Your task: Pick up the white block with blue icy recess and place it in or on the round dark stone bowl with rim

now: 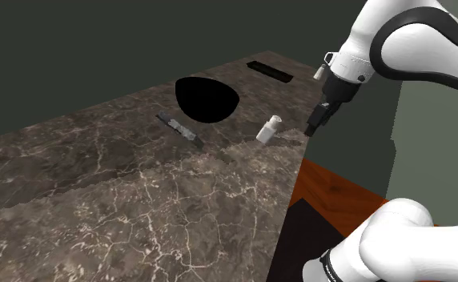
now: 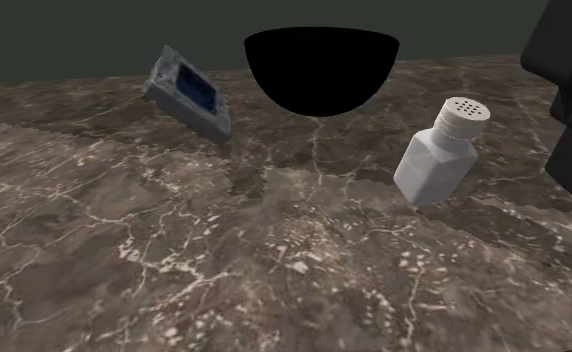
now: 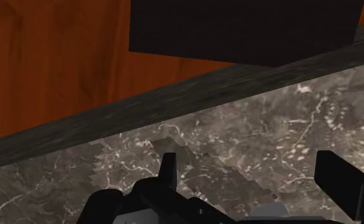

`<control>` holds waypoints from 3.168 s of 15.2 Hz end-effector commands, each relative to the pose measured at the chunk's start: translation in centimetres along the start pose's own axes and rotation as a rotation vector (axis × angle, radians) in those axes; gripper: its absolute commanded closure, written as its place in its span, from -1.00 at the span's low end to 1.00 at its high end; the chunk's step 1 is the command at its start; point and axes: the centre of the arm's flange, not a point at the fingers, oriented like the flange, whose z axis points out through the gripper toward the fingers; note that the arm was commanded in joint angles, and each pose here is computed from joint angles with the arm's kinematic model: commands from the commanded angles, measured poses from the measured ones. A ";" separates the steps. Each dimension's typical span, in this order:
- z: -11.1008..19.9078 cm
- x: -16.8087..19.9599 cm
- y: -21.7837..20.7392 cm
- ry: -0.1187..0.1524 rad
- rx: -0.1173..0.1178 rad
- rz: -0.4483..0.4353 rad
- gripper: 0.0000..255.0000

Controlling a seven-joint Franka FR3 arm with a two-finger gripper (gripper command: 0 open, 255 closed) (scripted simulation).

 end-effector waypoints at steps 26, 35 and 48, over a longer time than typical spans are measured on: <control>-2.3 15.1 -26.0 0.203 0.081 -0.037 -1.00; -1.3 18.2 -31.1 0.241 0.096 -0.044 -1.00; 0.5 18.7 -31.3 0.241 0.096 -0.044 1.00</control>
